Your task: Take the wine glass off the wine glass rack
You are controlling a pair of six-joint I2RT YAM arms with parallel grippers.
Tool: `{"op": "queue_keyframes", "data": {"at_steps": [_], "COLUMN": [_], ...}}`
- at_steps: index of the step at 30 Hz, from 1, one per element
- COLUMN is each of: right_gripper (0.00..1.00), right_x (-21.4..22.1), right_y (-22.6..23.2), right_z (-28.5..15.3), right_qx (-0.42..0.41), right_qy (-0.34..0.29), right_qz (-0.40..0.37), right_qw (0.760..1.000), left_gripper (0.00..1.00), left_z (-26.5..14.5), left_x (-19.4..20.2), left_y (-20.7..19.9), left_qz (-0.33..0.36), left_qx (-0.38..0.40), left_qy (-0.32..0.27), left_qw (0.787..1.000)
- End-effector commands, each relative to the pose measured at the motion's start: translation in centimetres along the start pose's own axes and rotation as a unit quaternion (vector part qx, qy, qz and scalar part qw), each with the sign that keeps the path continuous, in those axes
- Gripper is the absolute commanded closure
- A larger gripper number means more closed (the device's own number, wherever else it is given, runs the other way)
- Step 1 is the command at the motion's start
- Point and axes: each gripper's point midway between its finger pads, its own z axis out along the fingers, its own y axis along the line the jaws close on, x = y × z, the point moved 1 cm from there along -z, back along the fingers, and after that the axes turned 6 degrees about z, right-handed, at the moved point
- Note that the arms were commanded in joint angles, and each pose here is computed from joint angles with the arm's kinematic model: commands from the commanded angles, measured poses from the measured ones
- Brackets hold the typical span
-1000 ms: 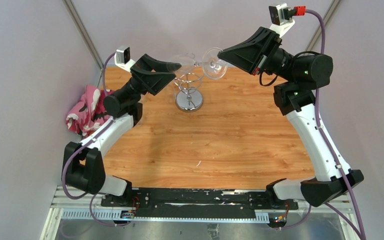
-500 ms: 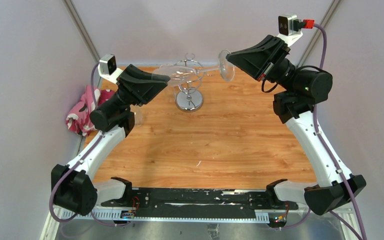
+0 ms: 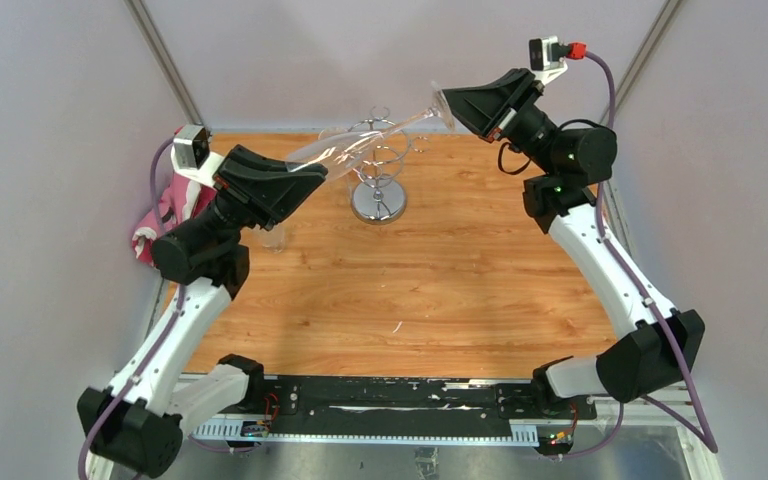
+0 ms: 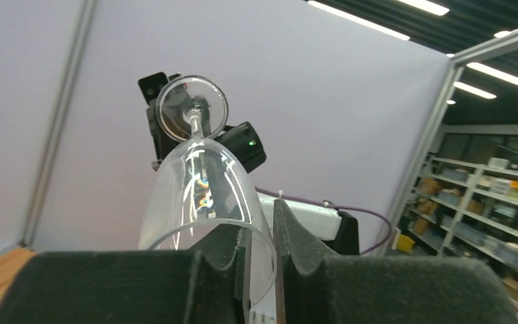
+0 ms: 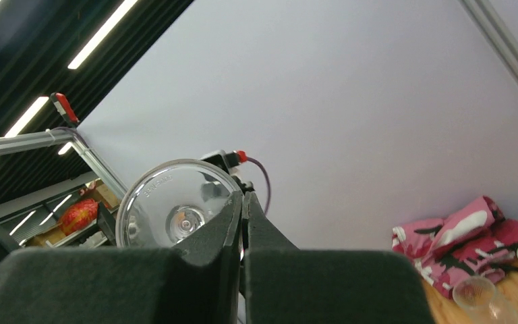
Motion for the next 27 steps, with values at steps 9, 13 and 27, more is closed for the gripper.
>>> {"op": "queue_keyframes", "data": {"at_steps": [9, 13, 27], "right_gripper": [0.4, 0.37, 0.39], "right_x": [4.5, 3.5, 0.0], "right_y": [-2.7, -4.1, -7.3], "right_z": [-2.2, -3.5, -8.9], "right_qx": [0.032, 0.061, 0.218], "right_qy": [0.106, 0.088, 0.051], "right_qz": [0.02, 0.022, -0.036], "right_qw": [0.994, 0.994, 0.974], "left_gripper": [1.0, 1.0, 1.0], "left_z": [-4.5, -6.8, -19.3], "left_x": [-2.1, -4.2, -5.7], "left_y": [5.3, 5.4, 7.7], "left_qz": [0.141, 0.18, 0.208], "left_qx": [-0.351, -0.442, -0.717], "left_qy": [0.087, 0.117, 0.294], "left_qw": [0.922, 0.871, 0.597]}}
